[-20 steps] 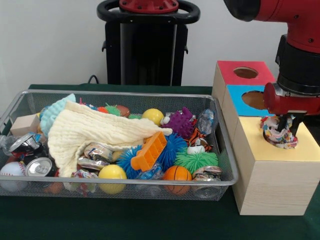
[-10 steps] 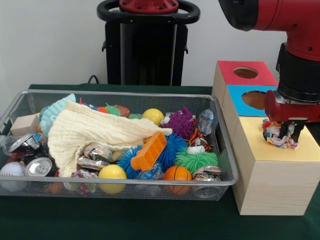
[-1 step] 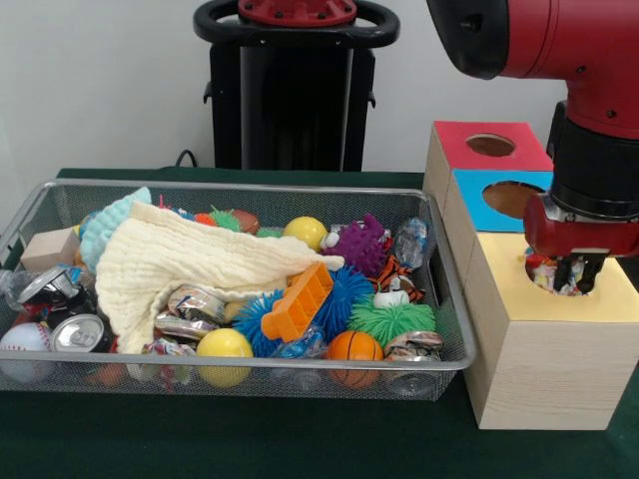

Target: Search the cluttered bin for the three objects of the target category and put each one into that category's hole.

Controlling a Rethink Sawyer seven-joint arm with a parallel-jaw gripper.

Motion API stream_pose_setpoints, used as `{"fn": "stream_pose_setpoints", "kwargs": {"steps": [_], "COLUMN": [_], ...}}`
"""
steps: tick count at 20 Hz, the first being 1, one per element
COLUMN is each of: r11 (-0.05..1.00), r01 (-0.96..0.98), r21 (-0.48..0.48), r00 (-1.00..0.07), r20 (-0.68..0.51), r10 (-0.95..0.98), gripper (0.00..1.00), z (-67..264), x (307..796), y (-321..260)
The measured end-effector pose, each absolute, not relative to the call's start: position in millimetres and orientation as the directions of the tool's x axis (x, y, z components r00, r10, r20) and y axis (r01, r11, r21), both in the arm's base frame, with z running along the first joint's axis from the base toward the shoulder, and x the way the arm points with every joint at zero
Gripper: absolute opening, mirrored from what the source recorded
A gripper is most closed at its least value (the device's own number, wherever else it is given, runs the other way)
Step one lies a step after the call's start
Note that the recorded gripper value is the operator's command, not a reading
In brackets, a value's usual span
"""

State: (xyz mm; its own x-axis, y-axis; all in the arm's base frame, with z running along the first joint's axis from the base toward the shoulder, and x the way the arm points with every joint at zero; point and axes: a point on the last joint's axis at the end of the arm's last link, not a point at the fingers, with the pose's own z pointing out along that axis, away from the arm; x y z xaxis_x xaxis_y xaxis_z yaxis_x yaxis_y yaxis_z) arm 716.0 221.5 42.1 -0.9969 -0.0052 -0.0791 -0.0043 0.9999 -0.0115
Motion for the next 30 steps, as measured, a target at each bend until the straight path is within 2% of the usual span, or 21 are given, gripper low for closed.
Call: {"fn": "stream_pose_setpoints", "kwargs": {"steps": [6,7,30], "r11": [1.000,1.000,1.000], "r01": [-0.002,0.001,0.012], "r21": [-0.014,-0.014,-0.026], "r00": [-0.997,-0.997,-0.997], "r20": [-0.080,-0.081,-0.079], "r10": [-0.003,0.000,0.010], "gripper": [0.00,1.00,1.00], "z": [24.3,23.6,23.3], "x": [713.1,713.6,713.2], "y": [219.4,219.2,213.4]}}
